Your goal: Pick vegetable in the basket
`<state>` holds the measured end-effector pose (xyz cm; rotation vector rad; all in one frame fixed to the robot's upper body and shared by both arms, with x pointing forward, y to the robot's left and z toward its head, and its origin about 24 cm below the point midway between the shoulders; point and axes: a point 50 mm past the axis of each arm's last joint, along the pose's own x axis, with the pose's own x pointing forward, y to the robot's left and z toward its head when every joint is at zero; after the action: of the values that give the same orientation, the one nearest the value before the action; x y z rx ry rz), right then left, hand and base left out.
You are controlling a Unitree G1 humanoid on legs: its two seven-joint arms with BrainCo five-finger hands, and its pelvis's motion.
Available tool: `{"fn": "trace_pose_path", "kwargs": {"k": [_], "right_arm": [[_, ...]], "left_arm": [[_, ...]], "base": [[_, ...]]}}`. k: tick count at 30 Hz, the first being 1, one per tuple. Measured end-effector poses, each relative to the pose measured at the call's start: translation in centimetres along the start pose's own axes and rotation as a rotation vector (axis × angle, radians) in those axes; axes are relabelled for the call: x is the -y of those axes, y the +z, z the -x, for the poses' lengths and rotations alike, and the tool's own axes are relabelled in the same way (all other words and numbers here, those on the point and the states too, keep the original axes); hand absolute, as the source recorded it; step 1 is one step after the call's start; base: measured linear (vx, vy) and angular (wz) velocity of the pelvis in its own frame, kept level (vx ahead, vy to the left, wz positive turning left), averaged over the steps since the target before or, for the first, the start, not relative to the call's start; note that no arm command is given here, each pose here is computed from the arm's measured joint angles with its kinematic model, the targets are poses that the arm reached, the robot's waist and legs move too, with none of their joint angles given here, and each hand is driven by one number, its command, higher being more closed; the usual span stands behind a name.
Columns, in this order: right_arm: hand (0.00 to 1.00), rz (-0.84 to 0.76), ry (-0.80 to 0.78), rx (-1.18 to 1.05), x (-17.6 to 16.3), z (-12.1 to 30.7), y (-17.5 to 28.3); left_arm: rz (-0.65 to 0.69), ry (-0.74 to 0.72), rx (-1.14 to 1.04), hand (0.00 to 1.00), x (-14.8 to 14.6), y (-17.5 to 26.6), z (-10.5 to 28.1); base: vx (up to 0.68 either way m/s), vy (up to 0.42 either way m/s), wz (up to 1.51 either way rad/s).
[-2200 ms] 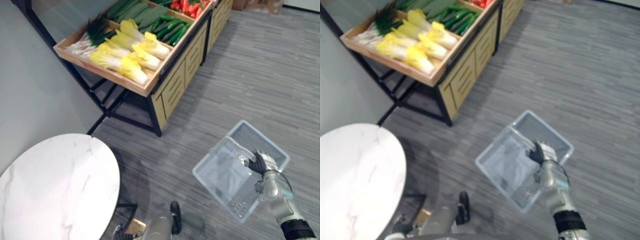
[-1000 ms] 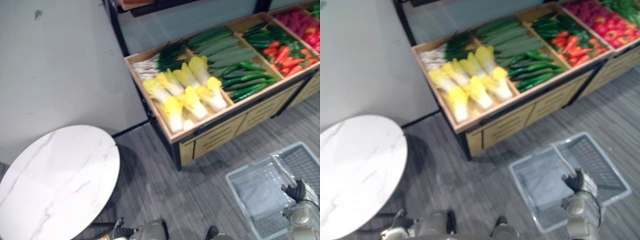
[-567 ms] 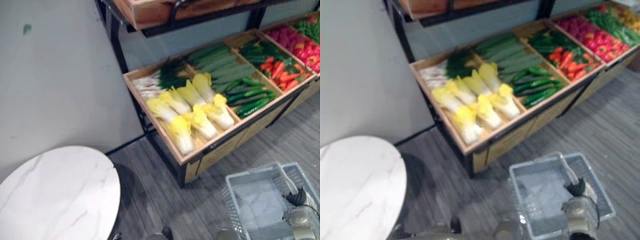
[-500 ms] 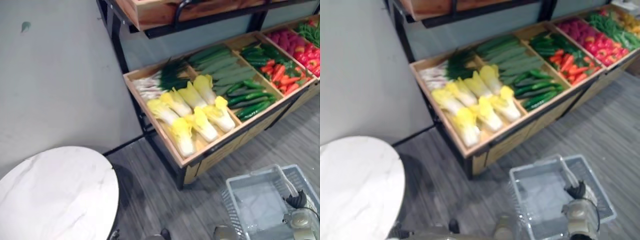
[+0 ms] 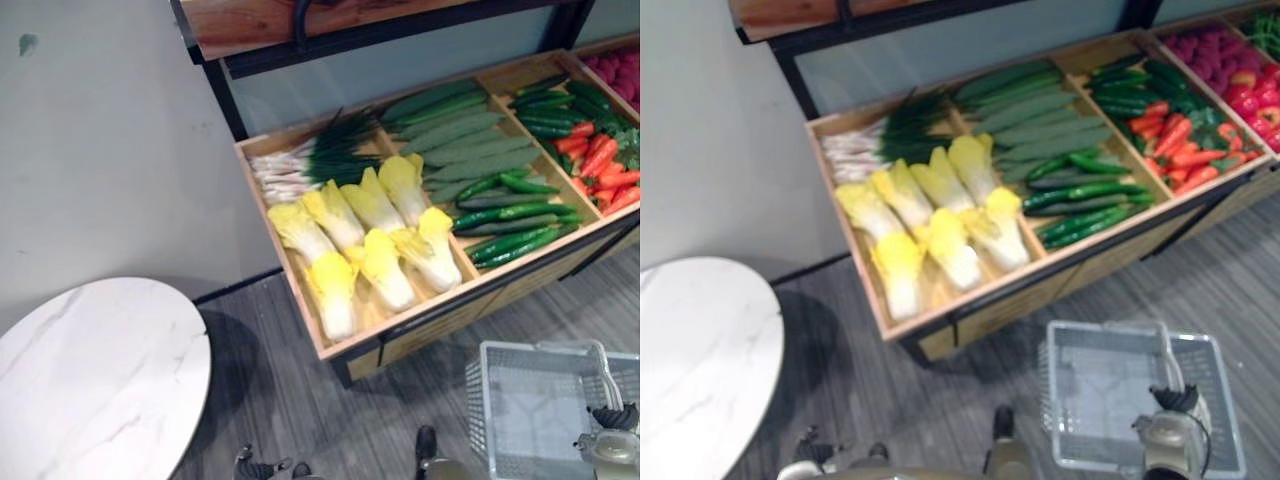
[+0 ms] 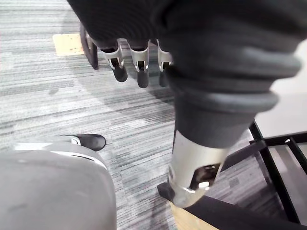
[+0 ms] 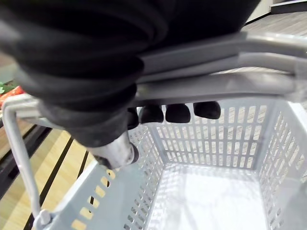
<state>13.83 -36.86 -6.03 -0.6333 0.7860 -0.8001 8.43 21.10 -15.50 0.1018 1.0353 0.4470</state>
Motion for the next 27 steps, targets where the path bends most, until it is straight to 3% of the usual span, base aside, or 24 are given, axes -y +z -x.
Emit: {"fn": "trace_pose_path", "kwargs": {"k": [6, 13, 21, 27], "right_arm": [[1.0, 0.005, -0.011, -0.054, 0.0, 0.7, -2.0], [1.0, -0.006, -0.011, -0.078, -0.1, 1.1, -2.9], [1.0, -0.009, -0.011, -0.13, 0.2, 1.5, -4.8], [1.0, 0.001, 0.015, -0.13, 0.1, 1.5, -4.9]], "left_arm": [[0.019, 0.049, 0.075, 0.0, -0.6, 1.8, -0.2], [-0.042, 0.191, 0.346, 0.0, -4.2, 7.7, 0.1], [-0.04, 0.362, 0.871, 0.0, -7.5, 17.0, 6.6], [-0.066, 0.401, 1.116, 0.0, -7.1, 21.0, 10.6]], "base": [[0.05, 0.0, 0.24], [0.0, 0.048, 0.0], [-0.02, -0.012, -0.04], [0.01, -0.011, -0.07]]}}
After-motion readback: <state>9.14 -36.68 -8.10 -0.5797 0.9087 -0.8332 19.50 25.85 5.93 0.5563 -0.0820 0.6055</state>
